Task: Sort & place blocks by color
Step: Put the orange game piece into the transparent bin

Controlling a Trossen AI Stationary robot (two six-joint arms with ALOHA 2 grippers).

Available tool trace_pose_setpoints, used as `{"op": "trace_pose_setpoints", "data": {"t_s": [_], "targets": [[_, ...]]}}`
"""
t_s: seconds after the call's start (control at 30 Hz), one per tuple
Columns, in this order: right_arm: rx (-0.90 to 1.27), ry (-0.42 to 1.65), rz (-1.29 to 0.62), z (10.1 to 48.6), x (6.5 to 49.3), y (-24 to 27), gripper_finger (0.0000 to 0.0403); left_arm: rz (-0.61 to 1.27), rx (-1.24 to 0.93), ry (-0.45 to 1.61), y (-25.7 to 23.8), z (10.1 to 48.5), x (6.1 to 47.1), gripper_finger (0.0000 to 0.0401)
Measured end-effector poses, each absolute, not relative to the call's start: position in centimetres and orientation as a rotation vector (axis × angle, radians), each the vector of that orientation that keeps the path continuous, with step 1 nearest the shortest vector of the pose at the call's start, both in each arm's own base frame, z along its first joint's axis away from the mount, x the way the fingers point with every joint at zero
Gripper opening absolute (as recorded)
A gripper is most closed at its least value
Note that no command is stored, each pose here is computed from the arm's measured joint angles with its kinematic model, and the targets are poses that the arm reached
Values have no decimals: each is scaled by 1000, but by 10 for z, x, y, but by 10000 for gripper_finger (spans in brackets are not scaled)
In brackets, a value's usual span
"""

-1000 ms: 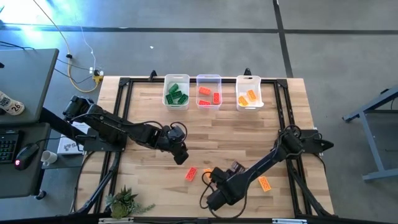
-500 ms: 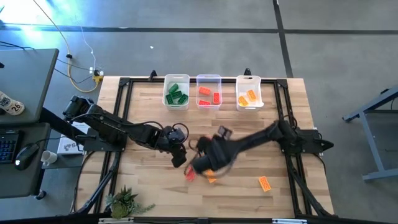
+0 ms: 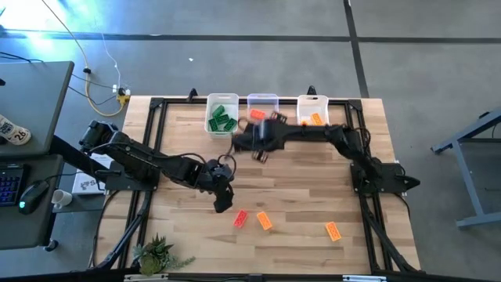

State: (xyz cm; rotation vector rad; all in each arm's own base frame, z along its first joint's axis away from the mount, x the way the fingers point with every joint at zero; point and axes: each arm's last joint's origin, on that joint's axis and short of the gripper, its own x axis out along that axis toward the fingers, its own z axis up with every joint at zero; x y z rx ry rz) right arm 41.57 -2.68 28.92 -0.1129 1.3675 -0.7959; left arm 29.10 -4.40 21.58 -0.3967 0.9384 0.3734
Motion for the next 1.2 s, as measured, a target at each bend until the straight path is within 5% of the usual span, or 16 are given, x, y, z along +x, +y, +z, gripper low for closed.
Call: {"op": "trace_pose_setpoints", "data": {"t_s": [0.63,1.2], "targets": [[511,1227,-748,287,385,-213,114,291,-272,963,-44,216,291,236],[536,1199,-750,288,384,-219,152,239,-239,979,-45,216,291,236]]}}
